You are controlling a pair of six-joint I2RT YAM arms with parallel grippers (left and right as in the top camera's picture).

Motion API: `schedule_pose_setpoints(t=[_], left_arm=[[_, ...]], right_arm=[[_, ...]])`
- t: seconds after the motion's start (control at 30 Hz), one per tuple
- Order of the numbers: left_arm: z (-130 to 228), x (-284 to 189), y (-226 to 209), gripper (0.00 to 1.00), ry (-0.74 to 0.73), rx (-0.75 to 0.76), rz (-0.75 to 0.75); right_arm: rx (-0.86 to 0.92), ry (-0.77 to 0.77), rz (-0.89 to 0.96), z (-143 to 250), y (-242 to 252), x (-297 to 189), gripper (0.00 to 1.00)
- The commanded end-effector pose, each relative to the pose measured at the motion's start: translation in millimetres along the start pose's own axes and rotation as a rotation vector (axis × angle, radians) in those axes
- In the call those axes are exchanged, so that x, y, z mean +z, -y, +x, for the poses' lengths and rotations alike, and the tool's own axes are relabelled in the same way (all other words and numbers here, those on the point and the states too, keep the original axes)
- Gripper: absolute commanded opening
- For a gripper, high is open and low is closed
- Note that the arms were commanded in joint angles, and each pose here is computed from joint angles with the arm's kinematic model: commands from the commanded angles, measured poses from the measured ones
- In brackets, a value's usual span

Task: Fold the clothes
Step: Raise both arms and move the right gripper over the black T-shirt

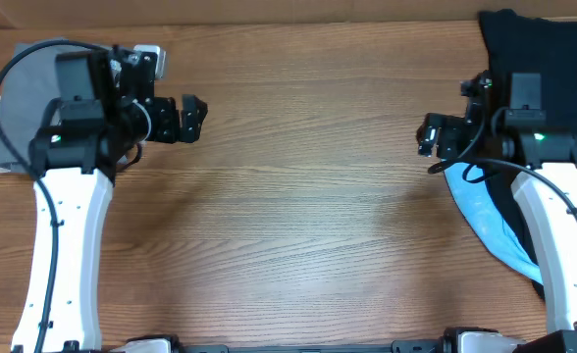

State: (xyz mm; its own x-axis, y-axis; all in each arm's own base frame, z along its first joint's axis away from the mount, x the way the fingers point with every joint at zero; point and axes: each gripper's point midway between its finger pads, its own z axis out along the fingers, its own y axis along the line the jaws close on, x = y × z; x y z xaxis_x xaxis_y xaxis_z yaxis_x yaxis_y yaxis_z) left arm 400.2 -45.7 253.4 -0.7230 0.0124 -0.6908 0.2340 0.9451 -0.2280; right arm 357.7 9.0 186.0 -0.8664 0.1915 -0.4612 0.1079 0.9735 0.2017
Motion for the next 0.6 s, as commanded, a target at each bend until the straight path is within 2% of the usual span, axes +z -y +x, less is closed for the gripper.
schedule_pose_setpoints(t=[0.0, 0.27, 0.57], left_arm=[[-14.7, 14.9, 15.4, 1.0, 0.007, 0.019, -0.031], [-37.0, 41.8, 69.5, 1.0, 0.006, 0.121, 0.04], [-31.4, 53.4, 84.8, 1.0, -0.016, 0.145, 0.064]], right_arm=[[0.098, 0.025, 0.024, -9.0, 20.3, -10.0, 0.99], [0.311, 0.024, 0.113, -3.0, 87.9, -22.9, 0.99], [0.499, 0.082, 0.168, 2.2, 156.3, -43.8, 0.99]])
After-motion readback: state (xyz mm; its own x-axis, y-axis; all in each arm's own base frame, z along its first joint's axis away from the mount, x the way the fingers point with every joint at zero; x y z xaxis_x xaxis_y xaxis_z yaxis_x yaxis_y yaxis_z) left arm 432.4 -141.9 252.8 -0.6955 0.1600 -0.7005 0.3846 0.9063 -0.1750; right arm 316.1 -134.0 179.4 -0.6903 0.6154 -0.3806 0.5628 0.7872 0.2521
